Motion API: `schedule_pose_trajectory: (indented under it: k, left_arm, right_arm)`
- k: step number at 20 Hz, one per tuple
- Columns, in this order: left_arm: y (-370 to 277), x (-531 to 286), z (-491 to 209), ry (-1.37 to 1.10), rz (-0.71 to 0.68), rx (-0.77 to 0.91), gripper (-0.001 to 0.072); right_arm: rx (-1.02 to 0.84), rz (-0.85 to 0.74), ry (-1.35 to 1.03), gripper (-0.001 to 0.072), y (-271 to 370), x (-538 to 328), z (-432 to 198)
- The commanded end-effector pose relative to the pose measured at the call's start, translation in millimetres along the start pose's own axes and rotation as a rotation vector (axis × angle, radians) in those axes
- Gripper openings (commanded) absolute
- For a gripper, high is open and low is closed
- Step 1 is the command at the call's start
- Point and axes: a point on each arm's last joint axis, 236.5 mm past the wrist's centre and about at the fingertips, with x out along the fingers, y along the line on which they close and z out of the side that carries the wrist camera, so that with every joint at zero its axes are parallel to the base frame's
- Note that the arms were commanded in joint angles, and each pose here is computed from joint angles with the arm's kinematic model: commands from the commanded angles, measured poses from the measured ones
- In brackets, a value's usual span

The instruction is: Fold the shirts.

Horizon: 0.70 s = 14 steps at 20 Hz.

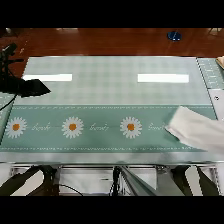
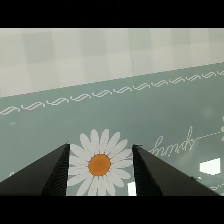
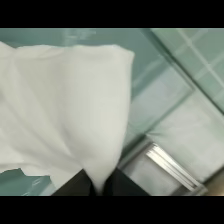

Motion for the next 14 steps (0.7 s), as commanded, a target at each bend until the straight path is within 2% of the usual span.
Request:
schedule_pose_trajectory:
  k: [1, 7, 11, 14]
  left_arm:
    - [-0.7, 0.4, -0.9, 0.004, -0.003, 0.0, 0.0472]
    - [-1.8, 0.3, -4.0, 0.017, -0.008, 0.003, 0.0473]
    - [-2.5, -0.4, -4.8, 0.02, -0.009, 0.0, 0.0472]
    - [-2.6, -0.4, -4.8, 0.02, -0.01, -0.005, 0.0472]
  right_arm:
    - [0.181, -0.246, 0.024, 0.0025, -86.9, -6.3, -13.2]
    - [0.377, -0.291, 0.151, 0.0025, -138.5, 18.4, -31.8]
    - [0.433, -0.418, 0.258, 0.0026, -173.5, 30.7, -71.6]
    - [0.501, -0.434, 0.296, 0.0026, -183.7, 56.0, -98.1]
